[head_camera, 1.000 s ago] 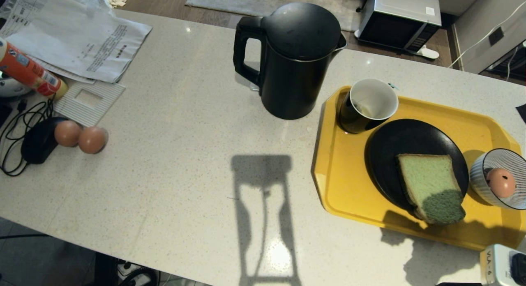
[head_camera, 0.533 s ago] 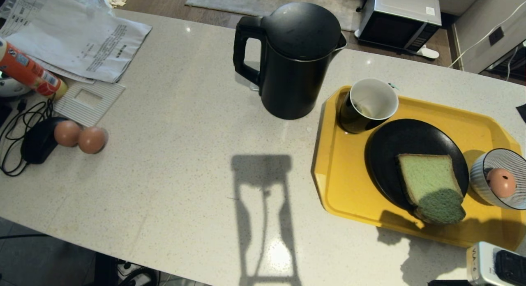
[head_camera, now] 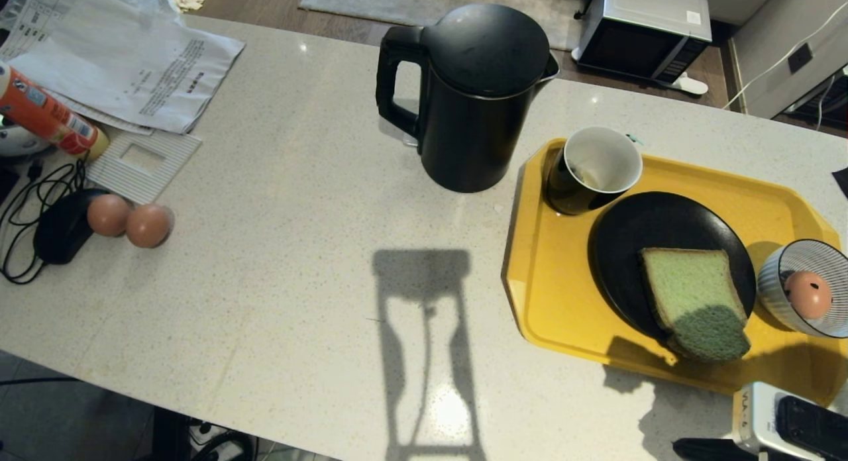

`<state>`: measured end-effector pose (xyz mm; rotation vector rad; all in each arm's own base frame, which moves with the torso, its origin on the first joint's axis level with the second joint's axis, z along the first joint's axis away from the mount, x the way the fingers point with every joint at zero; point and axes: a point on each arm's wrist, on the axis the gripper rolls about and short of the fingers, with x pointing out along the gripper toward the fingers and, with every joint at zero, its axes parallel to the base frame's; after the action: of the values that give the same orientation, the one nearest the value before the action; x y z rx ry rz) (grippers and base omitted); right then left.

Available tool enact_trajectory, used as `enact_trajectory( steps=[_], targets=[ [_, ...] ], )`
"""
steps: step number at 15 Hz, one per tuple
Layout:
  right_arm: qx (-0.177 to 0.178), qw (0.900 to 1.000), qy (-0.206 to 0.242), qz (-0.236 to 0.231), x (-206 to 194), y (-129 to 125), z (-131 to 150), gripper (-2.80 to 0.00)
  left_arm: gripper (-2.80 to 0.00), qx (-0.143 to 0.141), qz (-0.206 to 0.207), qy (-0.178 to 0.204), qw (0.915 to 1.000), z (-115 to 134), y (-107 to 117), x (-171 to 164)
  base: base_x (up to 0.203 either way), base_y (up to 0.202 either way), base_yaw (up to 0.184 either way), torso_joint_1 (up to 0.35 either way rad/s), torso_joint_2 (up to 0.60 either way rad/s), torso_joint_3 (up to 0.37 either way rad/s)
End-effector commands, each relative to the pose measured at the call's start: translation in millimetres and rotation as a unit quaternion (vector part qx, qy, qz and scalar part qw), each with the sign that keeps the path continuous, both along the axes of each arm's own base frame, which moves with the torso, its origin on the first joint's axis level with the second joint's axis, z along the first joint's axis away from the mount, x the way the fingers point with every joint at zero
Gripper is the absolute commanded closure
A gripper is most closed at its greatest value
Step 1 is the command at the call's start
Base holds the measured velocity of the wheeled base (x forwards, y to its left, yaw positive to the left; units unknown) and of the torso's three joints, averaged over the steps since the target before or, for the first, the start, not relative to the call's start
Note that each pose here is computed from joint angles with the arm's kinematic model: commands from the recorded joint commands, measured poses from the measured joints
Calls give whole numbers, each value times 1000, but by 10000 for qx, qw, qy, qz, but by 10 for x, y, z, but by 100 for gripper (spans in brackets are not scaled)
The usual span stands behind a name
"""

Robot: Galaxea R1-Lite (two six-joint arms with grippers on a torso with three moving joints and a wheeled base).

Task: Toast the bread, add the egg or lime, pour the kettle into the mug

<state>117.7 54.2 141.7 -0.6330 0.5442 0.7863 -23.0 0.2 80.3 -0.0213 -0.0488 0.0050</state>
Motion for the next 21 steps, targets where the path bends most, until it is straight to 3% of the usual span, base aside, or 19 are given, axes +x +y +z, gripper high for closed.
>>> enact_trajectory(
  steps=[1, 2, 4, 21],
  targets=[
    [24, 10000, -79, 21, 91, 39, -61, 0, 0, -2, 3, -182, 9998, 10, 0, 9, 0, 0, 0, 0, 0, 0],
    [38, 9999, -113, 20, 121, 52, -71, 0, 0, -3, 3, -248, 9997, 24, 0, 7, 0, 0, 0, 0, 0, 0],
    [15, 10000, -57, 21, 146, 62, -93, 0, 0, -2, 3, 75, 10000, -43, 0, 12, 0, 0, 0, 0, 0, 0],
    [102, 9997, -237, 11, 400, 168, -173, 0, 0, -2, 3, 75, 10000, -43, 0, 12, 0, 0, 0, 0, 0, 0]
  ],
)
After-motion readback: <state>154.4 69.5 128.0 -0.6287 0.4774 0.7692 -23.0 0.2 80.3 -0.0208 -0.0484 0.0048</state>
